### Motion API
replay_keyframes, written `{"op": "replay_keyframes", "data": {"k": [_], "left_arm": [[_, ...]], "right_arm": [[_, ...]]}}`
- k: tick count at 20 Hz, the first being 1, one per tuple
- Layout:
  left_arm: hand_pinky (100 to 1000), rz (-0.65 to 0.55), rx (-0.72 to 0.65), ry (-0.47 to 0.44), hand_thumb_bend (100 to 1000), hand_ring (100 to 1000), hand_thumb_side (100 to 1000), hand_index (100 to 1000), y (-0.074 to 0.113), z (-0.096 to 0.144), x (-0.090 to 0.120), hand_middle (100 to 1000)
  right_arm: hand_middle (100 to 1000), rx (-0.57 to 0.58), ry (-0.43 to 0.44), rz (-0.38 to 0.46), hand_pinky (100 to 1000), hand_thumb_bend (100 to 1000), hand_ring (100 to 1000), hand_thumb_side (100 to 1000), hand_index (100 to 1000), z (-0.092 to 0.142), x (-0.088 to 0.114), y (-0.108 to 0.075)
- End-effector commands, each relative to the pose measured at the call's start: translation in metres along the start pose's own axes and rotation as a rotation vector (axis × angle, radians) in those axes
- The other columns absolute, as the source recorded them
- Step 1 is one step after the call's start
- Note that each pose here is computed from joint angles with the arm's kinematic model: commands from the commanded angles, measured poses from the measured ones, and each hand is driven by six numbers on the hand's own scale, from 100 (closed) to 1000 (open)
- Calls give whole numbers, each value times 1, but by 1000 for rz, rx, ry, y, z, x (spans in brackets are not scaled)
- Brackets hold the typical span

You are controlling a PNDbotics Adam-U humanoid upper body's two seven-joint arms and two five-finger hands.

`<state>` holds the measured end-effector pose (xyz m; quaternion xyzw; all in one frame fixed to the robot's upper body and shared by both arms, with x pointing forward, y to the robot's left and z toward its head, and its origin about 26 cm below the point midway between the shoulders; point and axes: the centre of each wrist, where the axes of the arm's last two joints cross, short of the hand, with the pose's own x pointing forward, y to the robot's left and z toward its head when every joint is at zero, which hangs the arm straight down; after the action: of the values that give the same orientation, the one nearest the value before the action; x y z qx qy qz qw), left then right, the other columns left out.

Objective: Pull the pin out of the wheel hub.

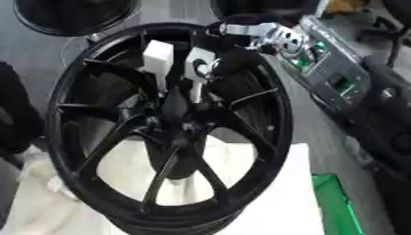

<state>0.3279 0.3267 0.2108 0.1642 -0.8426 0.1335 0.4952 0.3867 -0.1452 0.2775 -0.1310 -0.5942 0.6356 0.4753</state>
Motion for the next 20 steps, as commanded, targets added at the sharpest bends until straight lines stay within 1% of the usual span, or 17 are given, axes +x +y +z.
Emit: {"op": "replay_keyframes", "data": {"k": [1,20], "left_arm": [[586,7,-13,-36,100,652,748,732,-2,-2,10,688],[587,14,-19,-38,100,652,745,731,-4,-3,11,686]], "right_arm": [[877,-29,12,16,924,100,902,458,939,6,-2,-10],[839,-6,29,1,904,102,867,449,933,1,-12,-7]]}}
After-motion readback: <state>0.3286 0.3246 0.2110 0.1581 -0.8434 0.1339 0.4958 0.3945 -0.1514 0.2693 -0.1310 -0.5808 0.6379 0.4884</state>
